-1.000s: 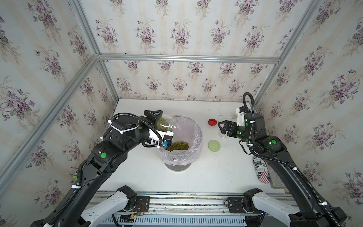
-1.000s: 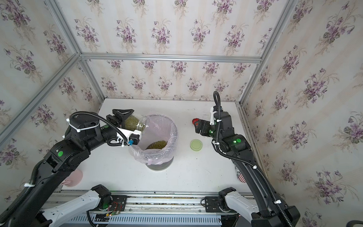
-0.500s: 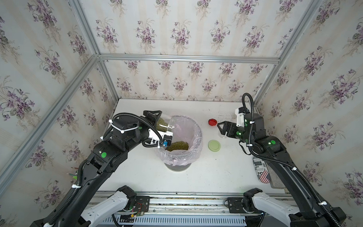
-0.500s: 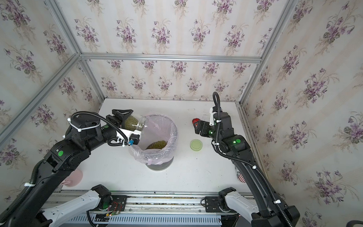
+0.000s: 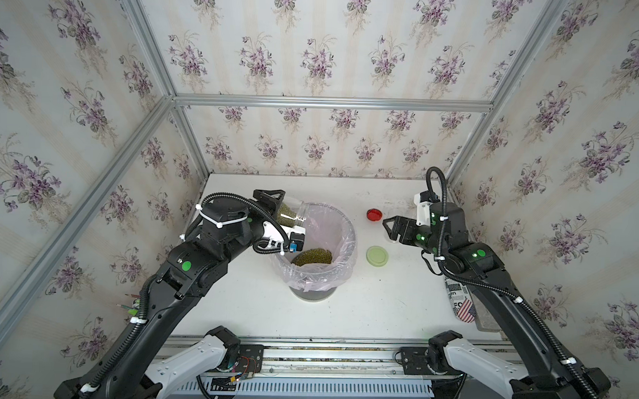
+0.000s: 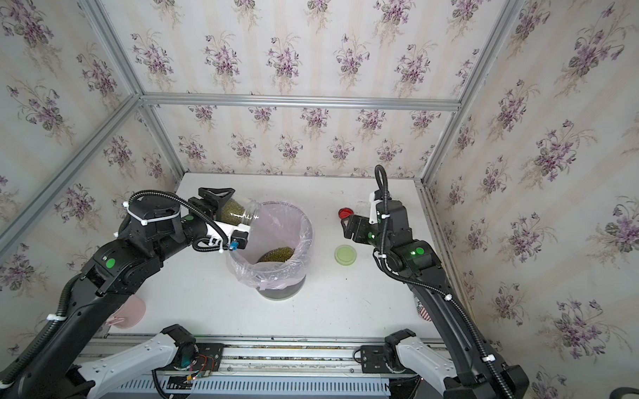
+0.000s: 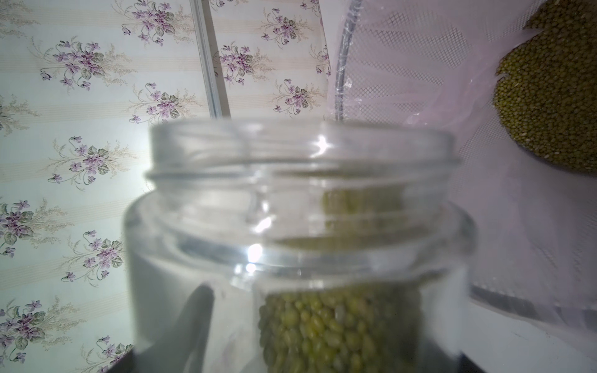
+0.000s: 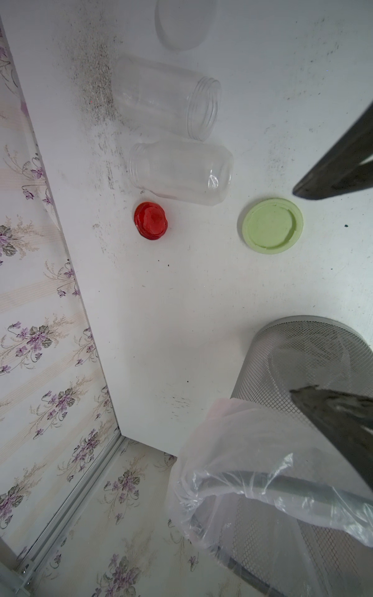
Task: Empty moldy mung beans from jars
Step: Pour the moldy mung beans from the jar into the trash bin.
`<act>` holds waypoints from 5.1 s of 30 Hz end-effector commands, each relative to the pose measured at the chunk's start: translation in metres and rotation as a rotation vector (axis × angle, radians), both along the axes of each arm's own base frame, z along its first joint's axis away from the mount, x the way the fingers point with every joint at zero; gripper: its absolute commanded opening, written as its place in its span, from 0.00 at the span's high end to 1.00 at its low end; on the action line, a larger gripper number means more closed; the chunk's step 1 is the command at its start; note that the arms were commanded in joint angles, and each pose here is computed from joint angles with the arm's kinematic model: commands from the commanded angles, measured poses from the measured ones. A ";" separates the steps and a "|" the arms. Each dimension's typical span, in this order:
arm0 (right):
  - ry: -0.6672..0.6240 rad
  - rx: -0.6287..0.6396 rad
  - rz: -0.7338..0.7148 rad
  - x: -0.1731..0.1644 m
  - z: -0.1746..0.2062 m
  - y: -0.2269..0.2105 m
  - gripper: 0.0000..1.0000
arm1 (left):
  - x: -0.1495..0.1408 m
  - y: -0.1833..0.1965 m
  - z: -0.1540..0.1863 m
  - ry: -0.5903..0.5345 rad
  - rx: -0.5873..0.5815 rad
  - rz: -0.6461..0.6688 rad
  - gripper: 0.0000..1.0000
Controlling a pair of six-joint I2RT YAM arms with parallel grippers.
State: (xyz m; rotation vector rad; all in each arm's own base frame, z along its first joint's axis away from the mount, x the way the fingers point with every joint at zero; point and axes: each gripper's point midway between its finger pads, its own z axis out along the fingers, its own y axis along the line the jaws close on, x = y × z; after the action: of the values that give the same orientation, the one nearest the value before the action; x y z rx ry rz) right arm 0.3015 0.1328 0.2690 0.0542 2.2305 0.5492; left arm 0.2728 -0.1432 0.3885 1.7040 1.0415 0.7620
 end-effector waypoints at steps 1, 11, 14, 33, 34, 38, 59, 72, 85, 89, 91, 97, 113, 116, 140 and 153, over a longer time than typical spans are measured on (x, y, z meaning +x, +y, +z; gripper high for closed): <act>-0.027 0.005 -0.003 0.003 0.005 0.000 0.12 | 0.002 -0.001 0.021 -0.073 -0.008 -0.009 1.00; -0.026 0.017 0.006 0.001 0.004 0.002 0.12 | -0.002 0.000 0.025 -0.110 0.061 -0.026 1.00; -0.019 0.021 0.007 0.001 0.001 0.003 0.12 | -0.004 -0.001 0.026 -0.115 0.075 -0.035 1.00; -0.038 0.040 0.054 0.004 0.014 0.012 0.12 | 0.009 0.000 0.015 -0.127 0.248 0.001 1.00; -0.037 0.041 0.053 0.004 0.013 0.012 0.12 | 0.009 0.000 0.015 -0.129 0.256 0.002 1.00; -0.033 0.043 0.051 0.002 0.010 0.011 0.12 | 0.010 -0.001 0.014 -0.139 0.292 0.002 1.00; -0.036 0.027 0.059 -0.002 0.011 0.009 0.12 | 0.012 -0.007 0.015 -0.175 0.400 0.006 1.00; -0.153 0.164 0.398 -0.019 0.090 0.064 0.13 | 0.016 -0.010 0.013 -0.185 0.457 0.006 1.00; -0.317 0.236 0.866 -0.065 0.161 0.169 0.10 | 0.017 -0.021 0.008 -0.168 0.425 -0.034 1.00; -0.319 0.203 0.916 -0.065 0.156 0.190 0.08 | 0.016 -0.024 0.009 -0.167 0.412 -0.048 1.00; -0.318 0.190 0.918 -0.062 0.156 0.197 0.08 | 0.016 -0.025 0.009 -0.168 0.413 -0.050 1.00; -0.307 0.156 0.977 -0.062 0.147 0.217 0.08 | 0.013 -0.029 0.010 -0.172 0.400 -0.074 1.00; -0.270 0.091 1.088 -0.065 0.117 0.253 0.06 | 0.011 -0.036 0.005 -0.165 0.408 -0.100 1.00; -0.271 0.090 1.092 -0.062 0.116 0.258 0.06 | 0.010 -0.037 0.005 -0.167 0.409 -0.100 1.00; -0.252 0.163 1.182 -0.068 0.100 0.290 0.07 | 0.011 -0.038 0.006 -0.167 0.408 -0.096 1.00; -0.234 0.157 1.222 -0.080 0.095 0.288 0.29 | 0.011 -0.034 0.011 -0.176 0.404 -0.071 1.00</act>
State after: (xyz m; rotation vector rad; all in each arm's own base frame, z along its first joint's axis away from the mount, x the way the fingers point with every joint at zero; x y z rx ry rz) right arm 0.2328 0.4212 0.3590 -1.2334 1.8152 1.2417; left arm 0.2763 -0.1710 0.3678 2.0728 0.7908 1.0408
